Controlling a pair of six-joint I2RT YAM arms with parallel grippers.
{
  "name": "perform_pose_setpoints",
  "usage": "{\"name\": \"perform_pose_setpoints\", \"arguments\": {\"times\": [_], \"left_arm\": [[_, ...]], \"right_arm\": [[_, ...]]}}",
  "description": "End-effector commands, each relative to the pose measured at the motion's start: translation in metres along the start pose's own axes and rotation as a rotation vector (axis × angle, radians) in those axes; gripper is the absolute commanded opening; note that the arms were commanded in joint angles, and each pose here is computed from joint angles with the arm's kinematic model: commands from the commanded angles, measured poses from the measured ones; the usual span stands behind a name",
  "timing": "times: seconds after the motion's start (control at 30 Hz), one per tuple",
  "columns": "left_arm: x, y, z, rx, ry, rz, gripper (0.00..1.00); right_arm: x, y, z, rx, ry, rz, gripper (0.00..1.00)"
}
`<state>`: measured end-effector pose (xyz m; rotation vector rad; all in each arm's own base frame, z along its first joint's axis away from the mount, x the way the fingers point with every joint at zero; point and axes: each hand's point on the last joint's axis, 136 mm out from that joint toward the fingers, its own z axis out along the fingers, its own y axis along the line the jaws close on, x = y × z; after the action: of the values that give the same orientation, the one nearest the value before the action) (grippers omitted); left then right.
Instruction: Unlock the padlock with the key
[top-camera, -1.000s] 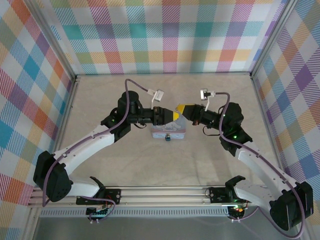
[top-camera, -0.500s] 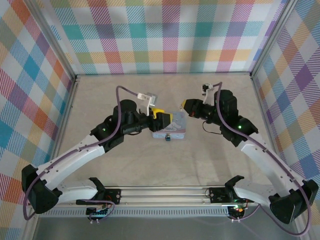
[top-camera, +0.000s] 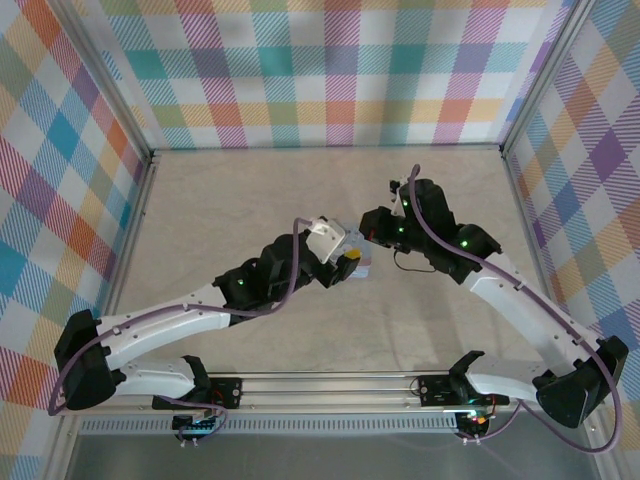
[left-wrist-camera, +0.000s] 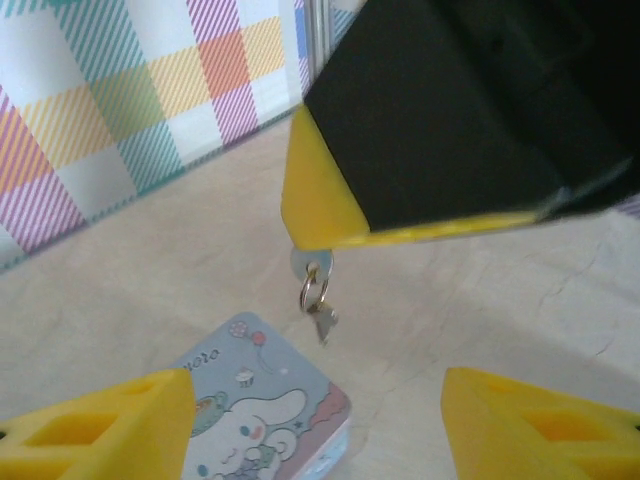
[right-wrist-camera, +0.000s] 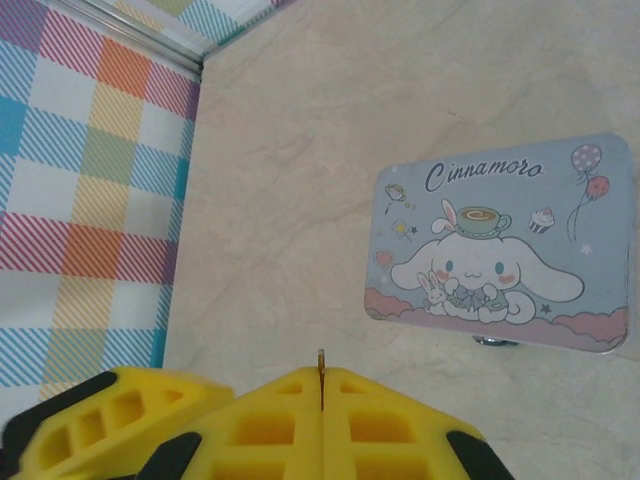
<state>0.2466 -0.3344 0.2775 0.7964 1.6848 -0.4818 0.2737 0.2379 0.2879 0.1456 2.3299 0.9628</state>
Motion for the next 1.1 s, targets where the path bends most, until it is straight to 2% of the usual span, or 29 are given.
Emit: {"name": "perform_pose_setpoints", "arguments": {"times": [0.0,0.13,0.23,0.53,0.67,1.07], "left_arm": [[-0.021,0.002,-0.008,-0.028,-0.140,0.147,0.63],[-0.016,-0.004,-0.014,-0.010,-0.201,0.249,0.59],[-0.019,-0.002,-0.016,-0.026,-0.221,0.260,0.56],[-0.035,-0.006,-0.022,-0.016,-0.279,0.276,0.55],[-0.036,-0.007,-0.020,-0.014,-0.269,0.283,0.51],[-0.031,-0.010,-0.011,-0.001,-0.213,0.294,0.16]], "right_arm": [[-0.004,0.015,-0.010,-0.033,-0.015,0.019,0.00],[0.000,0.023,-0.010,-0.055,-0.010,0.014,0.00],[0.003,0.028,-0.008,-0.065,-0.001,0.010,0.00],[0.013,0.036,-0.001,-0.082,0.022,0.002,0.00],[0.013,0.041,-0.003,-0.096,0.015,-0.001,0.00],[0.013,0.049,-0.007,-0.122,0.008,-0.020,0.00]]}}
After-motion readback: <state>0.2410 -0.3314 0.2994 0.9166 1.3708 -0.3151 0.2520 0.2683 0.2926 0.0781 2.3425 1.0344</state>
